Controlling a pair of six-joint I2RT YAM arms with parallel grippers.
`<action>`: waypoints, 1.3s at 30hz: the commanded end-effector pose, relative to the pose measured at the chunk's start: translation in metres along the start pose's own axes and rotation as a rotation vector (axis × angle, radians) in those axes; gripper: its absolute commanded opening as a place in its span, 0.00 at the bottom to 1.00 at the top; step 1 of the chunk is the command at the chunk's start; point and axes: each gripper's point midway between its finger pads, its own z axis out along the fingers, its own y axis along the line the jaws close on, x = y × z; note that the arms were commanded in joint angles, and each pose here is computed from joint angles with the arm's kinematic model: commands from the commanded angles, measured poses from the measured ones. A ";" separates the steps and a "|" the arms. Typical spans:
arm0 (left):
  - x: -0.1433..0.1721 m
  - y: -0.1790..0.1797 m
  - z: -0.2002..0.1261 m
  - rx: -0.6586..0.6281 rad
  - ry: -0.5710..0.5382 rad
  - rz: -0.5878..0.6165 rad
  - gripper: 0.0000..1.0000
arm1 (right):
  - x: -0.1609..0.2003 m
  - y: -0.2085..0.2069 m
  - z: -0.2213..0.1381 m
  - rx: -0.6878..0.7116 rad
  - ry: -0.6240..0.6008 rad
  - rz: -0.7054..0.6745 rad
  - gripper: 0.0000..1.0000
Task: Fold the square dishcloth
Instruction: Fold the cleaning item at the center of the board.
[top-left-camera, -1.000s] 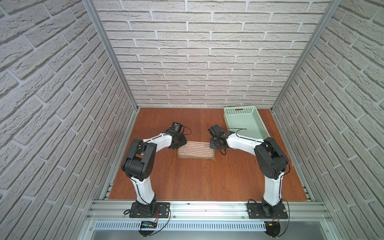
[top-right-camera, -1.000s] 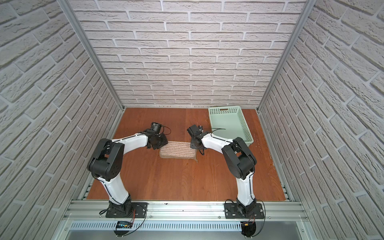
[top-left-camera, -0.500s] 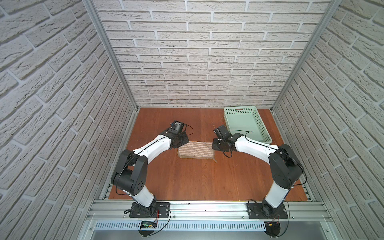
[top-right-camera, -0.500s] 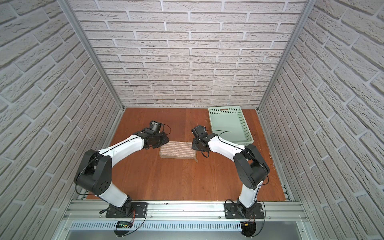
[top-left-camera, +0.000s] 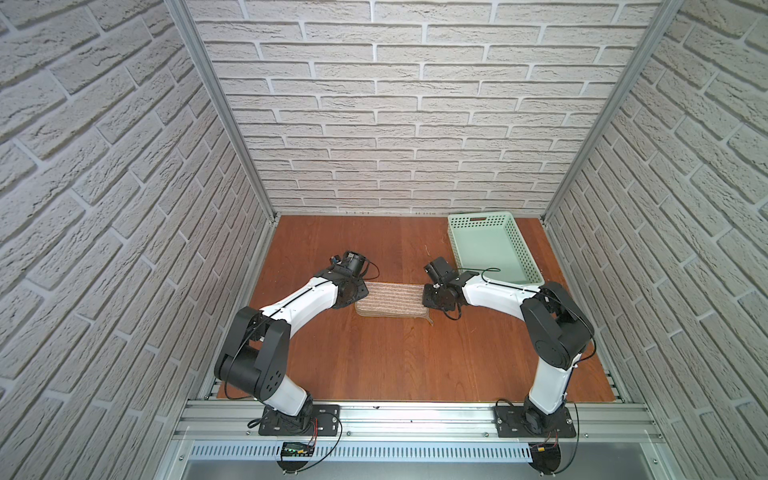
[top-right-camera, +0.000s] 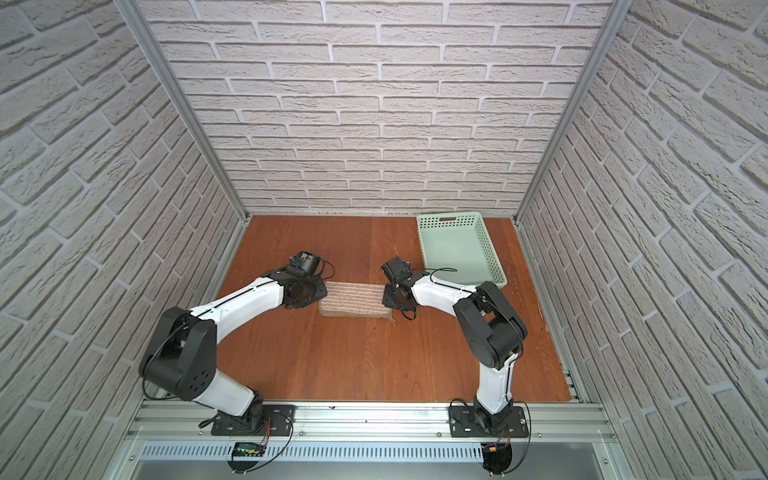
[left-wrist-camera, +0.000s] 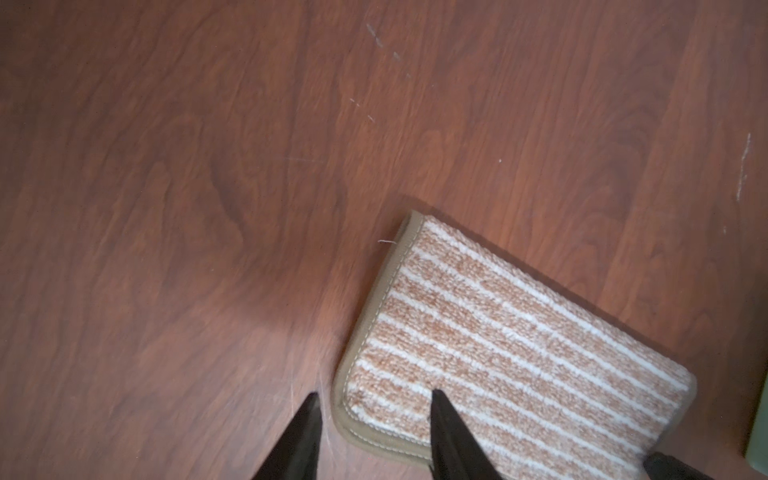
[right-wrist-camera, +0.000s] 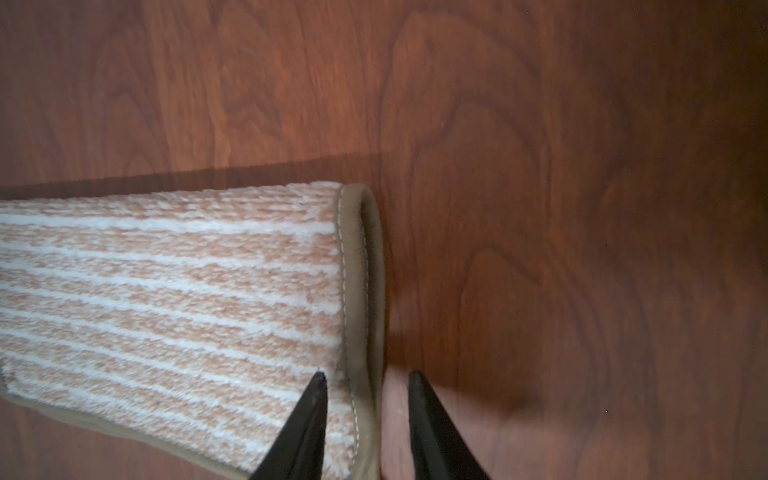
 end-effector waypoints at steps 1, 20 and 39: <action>0.002 0.013 0.004 -0.055 -0.007 0.003 0.44 | -0.001 0.002 0.005 -0.002 -0.010 0.010 0.35; 0.015 0.039 0.018 -0.139 0.033 -0.010 0.46 | 0.029 -0.007 0.019 0.090 0.030 -0.019 0.15; 0.042 -0.009 0.047 0.078 0.151 -0.057 0.34 | -0.020 -0.008 -0.033 0.212 -0.130 -0.178 0.03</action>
